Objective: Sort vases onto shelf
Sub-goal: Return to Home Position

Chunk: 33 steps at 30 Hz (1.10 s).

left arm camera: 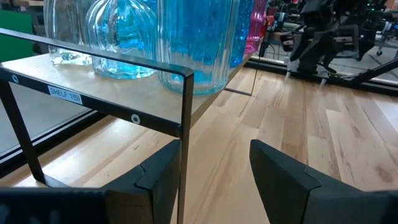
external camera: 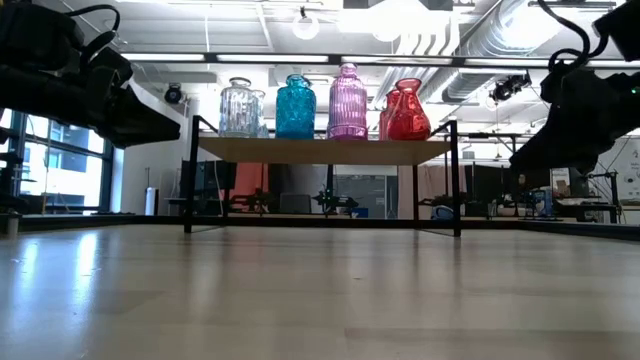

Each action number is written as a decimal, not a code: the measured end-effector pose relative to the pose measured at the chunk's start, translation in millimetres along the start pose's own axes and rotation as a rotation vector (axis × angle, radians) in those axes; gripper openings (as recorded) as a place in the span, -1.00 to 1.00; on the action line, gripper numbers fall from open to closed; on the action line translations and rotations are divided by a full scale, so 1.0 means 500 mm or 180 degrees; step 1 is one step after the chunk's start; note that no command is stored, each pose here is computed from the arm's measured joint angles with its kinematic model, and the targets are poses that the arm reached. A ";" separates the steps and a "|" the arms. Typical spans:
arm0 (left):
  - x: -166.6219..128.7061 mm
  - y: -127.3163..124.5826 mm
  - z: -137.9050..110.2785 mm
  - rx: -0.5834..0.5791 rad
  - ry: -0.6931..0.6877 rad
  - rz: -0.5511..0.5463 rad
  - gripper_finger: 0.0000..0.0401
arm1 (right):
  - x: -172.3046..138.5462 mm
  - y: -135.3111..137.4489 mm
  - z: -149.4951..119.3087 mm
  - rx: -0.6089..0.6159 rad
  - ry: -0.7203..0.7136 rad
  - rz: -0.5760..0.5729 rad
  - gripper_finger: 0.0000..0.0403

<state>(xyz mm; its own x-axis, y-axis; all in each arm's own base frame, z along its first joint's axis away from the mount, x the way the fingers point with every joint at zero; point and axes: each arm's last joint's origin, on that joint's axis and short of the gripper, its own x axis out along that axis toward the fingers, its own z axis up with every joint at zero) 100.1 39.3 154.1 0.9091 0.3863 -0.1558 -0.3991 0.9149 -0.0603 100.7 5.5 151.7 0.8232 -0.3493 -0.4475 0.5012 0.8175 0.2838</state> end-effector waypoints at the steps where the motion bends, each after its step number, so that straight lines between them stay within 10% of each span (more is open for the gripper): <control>1: 0.000 0.000 0.000 0.0000 0.0001 0.0001 -0.11 | -0.001 0.000 0.001 0.0014 -0.0019 0.0015 -0.56; 33: 0.000 0.000 0.000 -0.0001 0.0001 0.0002 -0.11 | -0.018 -0.031 0.027 0.0519 -0.0594 -0.0015 -0.56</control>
<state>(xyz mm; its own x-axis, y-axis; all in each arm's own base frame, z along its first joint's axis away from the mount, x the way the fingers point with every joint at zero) 100.0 39.3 154.1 0.9089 0.3868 -0.1561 -0.3996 0.9147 -0.0606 89.0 -10.3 162.7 0.8482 -0.4439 -0.2891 0.5291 0.7362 0.4219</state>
